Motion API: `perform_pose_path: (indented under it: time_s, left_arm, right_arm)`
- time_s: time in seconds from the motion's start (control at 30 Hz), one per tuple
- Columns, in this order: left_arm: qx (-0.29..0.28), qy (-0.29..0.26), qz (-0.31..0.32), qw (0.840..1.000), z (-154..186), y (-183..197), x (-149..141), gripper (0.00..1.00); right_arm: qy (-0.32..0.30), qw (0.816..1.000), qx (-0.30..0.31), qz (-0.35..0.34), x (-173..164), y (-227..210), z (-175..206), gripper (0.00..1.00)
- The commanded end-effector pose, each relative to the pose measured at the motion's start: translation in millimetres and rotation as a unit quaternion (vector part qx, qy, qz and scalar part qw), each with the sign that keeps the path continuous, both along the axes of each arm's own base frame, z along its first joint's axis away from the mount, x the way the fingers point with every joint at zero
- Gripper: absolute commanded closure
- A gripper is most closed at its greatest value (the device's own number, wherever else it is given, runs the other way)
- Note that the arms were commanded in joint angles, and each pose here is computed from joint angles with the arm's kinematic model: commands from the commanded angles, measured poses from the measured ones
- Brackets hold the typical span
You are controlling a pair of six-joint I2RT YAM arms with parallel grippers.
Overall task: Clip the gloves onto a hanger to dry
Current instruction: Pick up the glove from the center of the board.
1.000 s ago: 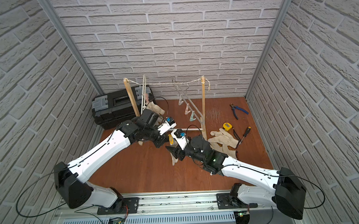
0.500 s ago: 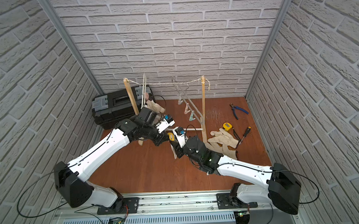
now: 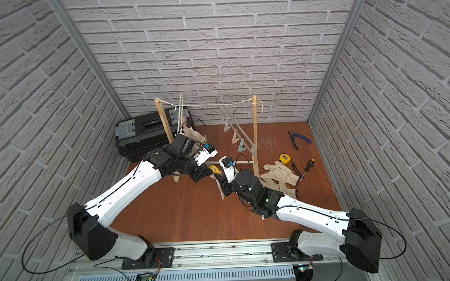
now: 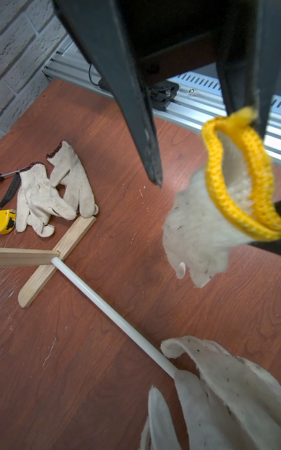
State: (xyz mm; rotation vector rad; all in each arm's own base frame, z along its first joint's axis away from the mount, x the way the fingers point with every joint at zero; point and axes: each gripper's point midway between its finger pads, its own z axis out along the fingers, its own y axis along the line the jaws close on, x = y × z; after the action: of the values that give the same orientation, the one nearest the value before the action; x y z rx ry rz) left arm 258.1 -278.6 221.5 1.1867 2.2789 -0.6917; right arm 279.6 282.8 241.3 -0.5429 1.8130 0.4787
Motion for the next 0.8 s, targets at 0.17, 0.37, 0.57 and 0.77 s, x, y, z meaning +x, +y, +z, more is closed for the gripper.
perform_pose_path:
  time_s: [0.17,0.37,0.57,0.77]
  left_arm:
    - [-0.002,0.015,-0.006,1.000,-2,2,-6,1.00]
    - [-0.004,0.004,-0.003,1.000,4,7,-5,1.00]
    - [-0.013,-0.022,-0.006,1.000,14,6,-1,0.75]
    - [-0.060,-0.063,0.019,0.996,37,-3,13,0.53]
  right_arm:
    - [-0.031,0.999,0.016,0.004,6,9,25,0.70]
    - [-0.020,1.000,-0.004,0.003,1,2,19,0.92]
    - [-0.007,1.000,-0.023,0.016,-8,-9,14,0.97]
    - [0.039,0.998,-0.049,0.010,-23,-39,-18,0.97]
